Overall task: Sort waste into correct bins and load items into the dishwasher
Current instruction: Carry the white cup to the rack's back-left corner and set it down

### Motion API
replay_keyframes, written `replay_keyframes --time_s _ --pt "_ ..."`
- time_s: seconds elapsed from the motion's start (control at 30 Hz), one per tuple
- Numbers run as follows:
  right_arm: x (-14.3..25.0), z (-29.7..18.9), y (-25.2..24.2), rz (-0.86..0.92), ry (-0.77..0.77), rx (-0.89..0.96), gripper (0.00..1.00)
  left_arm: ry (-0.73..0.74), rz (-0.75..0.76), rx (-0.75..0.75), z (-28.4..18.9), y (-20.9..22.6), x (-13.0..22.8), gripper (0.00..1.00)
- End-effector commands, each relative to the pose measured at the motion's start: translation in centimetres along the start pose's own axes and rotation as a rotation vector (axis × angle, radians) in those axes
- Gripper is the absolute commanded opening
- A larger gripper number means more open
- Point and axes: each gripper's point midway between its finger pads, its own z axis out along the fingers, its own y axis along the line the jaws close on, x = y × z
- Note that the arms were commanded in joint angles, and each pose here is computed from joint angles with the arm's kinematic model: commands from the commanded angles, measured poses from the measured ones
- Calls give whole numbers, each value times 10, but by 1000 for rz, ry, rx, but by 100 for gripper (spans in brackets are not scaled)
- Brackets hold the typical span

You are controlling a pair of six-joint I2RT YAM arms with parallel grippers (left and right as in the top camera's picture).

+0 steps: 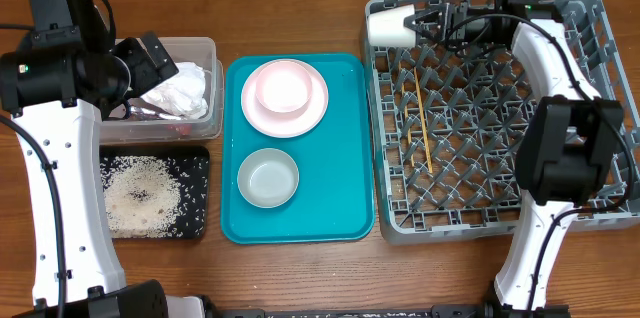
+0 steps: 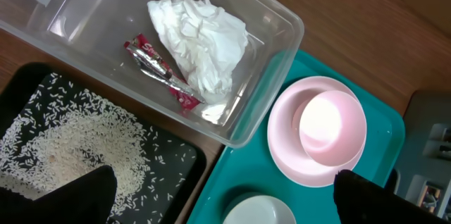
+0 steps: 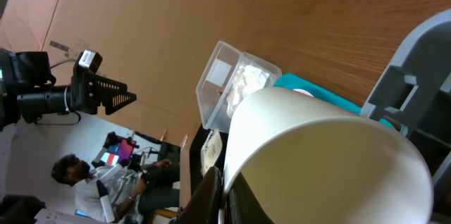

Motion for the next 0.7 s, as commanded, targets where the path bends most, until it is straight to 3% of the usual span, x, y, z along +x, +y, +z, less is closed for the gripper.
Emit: replay_keyframes --time_s 0.0,0.67 --pt "1 1 -9 -3 1 34 4 -18 14 1 -4 -1 -4 100" --pt "29 -8 -65 75 38 296 4 -18 14 1 -4 -1 -4 100"
